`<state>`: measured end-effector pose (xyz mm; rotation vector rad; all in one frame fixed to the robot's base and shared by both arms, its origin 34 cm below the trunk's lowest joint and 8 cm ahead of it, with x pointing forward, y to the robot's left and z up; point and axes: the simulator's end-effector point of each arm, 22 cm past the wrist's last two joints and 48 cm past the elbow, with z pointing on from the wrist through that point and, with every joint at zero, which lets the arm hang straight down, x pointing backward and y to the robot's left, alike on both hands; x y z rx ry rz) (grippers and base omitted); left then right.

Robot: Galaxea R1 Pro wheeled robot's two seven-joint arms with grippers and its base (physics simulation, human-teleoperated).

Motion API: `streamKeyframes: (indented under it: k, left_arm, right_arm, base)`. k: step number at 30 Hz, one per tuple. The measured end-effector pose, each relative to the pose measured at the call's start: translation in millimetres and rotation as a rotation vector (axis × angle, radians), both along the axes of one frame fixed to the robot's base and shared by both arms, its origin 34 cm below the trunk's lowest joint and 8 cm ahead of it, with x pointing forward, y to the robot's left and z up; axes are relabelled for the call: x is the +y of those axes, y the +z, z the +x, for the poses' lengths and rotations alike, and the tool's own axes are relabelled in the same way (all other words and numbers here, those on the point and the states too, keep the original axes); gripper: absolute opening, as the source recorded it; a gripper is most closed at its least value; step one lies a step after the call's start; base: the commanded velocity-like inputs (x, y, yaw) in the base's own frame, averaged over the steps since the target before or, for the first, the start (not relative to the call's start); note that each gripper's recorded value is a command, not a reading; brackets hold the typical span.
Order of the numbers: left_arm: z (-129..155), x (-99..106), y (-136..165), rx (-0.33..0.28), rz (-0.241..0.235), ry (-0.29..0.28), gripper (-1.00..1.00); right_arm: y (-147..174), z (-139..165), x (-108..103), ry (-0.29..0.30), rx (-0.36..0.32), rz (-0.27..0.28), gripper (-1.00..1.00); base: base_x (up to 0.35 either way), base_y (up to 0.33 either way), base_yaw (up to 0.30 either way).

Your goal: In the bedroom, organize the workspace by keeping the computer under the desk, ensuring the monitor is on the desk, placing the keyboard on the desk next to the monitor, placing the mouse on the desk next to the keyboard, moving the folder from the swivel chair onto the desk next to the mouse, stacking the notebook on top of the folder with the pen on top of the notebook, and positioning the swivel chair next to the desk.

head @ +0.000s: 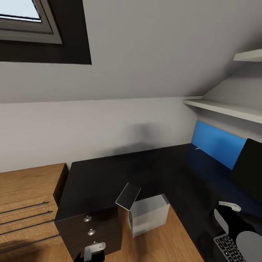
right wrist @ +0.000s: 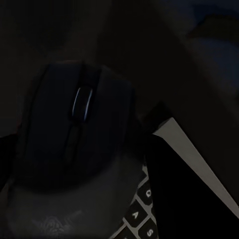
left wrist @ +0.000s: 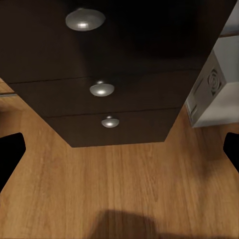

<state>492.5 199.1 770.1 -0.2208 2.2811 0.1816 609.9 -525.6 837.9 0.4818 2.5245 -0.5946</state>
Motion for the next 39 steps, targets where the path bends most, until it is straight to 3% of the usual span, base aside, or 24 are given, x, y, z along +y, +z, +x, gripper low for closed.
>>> streamKeyframes:
  k: [39]
  left_arm:
    - [9.0,-1.2,-40.7,0.013,-0.014,0.014,1.00]
  right_arm:
    - [-37.6,12.1,-0.1,0.000,-0.004,-0.001,-1.00]
  base:
    - [0.000,0.000,0.000]
